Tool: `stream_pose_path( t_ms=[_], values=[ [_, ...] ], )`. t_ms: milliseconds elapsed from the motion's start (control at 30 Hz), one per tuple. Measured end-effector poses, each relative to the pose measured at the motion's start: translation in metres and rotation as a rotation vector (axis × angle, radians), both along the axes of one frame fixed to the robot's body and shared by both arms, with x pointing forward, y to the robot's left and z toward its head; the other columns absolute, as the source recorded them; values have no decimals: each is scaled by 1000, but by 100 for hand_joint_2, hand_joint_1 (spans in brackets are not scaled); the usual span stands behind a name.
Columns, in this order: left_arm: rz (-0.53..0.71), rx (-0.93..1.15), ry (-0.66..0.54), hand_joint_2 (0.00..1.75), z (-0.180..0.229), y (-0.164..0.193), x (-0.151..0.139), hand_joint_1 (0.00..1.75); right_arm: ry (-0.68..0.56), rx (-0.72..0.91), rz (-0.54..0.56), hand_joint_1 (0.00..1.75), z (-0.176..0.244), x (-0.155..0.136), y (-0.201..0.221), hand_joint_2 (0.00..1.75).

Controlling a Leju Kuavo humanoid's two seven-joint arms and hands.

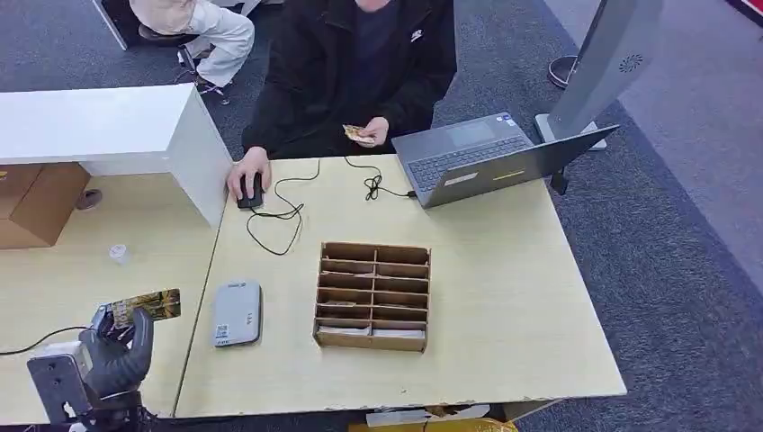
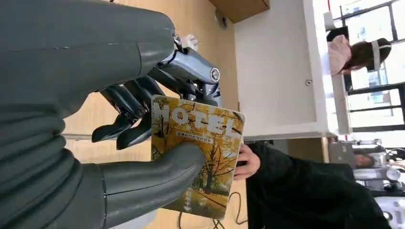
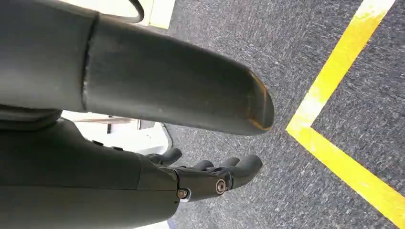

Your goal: Pass the card to the sensor for recognition and then transmit it.

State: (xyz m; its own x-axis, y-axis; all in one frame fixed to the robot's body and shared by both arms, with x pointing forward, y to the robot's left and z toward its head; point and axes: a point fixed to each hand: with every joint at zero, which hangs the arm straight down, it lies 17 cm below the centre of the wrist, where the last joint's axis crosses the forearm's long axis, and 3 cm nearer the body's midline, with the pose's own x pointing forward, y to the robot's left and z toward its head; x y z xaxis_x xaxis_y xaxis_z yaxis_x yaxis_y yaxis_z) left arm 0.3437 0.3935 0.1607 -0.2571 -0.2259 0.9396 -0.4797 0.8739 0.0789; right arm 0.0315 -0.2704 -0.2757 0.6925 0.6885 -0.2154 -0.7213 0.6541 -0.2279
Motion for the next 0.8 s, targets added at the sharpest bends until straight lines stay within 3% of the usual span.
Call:
stream_pose_path(
  t_ms=[800],
  values=[
    [-25,-114,204,175,-84,-5,39,175,-14,4,33,0,0,7,1,0]
  ],
)
